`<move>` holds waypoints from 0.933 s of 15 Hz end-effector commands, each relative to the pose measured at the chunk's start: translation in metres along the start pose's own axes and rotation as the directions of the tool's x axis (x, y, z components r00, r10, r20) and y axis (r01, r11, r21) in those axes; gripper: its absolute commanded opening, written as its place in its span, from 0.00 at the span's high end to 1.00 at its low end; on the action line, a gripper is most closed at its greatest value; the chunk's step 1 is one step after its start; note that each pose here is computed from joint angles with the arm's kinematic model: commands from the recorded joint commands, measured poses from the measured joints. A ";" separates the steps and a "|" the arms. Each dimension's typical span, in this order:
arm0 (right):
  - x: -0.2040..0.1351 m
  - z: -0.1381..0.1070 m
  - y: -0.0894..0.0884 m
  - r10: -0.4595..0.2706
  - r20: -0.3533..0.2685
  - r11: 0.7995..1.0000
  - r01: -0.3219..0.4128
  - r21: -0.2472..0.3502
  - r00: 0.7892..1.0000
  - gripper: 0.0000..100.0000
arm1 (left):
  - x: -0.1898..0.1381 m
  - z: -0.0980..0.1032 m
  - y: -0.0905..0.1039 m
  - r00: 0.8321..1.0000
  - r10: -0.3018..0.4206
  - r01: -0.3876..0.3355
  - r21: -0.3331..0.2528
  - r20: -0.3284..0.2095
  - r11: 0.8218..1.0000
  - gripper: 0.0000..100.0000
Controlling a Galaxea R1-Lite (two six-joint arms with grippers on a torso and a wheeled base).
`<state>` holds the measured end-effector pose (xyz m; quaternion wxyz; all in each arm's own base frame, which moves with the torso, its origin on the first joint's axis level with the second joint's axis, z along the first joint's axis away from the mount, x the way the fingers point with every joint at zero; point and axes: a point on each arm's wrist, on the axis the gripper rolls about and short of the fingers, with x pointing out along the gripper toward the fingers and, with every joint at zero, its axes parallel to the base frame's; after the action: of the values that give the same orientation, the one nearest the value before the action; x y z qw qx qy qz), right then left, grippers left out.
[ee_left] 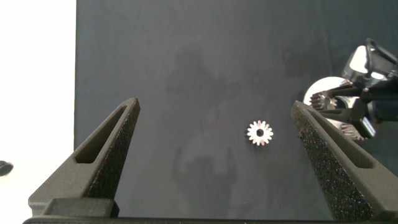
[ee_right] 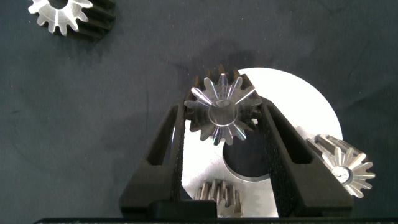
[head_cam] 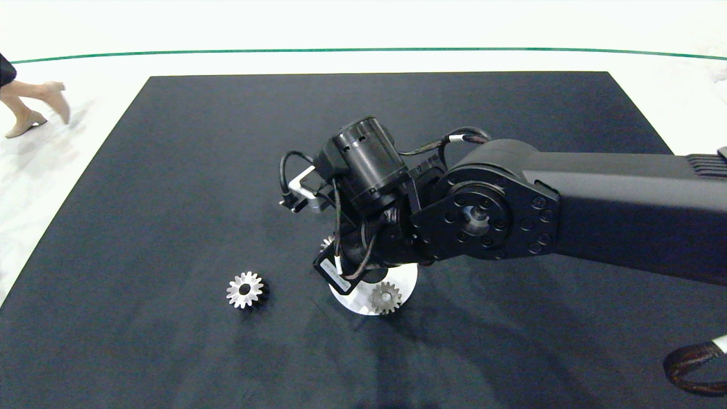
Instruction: Remove an incorrectly installed larger gear and replace it with the correct smaller gear
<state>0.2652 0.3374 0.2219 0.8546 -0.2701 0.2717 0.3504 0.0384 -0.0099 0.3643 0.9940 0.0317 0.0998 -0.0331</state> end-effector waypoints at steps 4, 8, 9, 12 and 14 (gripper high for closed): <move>0.006 0.000 0.001 -0.005 0.003 1.000 0.005 0.000 1.000 0.66 | 0.000 -0.001 0.000 1.000 -0.005 0.005 0.002 -0.003 1.000 0.00; 0.009 -0.001 0.002 -0.006 -0.001 1.000 0.006 -0.002 1.000 0.66 | 0.000 -0.001 0.000 1.000 -0.004 0.004 0.003 -0.003 1.000 0.00; 0.009 -0.001 0.002 -0.007 -0.002 1.000 0.007 -0.002 1.000 0.66 | 0.000 -0.001 0.000 1.000 -0.004 0.004 0.003 -0.003 1.000 0.00; 0.007 -0.001 0.002 -0.019 0.000 1.000 0.019 -0.002 1.000 0.66 | 0.000 -0.001 0.000 1.000 -0.005 0.005 0.003 -0.003 1.000 0.00; 0.007 -0.001 0.002 -0.019 -0.002 1.000 0.019 -0.002 1.000 0.66 | 0.000 -0.001 0.000 1.000 -0.005 0.005 0.003 -0.003 1.000 0.00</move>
<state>0.2681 0.3415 0.2157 0.8578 -0.2725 0.2690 0.3428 0.0384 -0.0102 0.3640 0.9938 0.0326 0.0998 -0.0370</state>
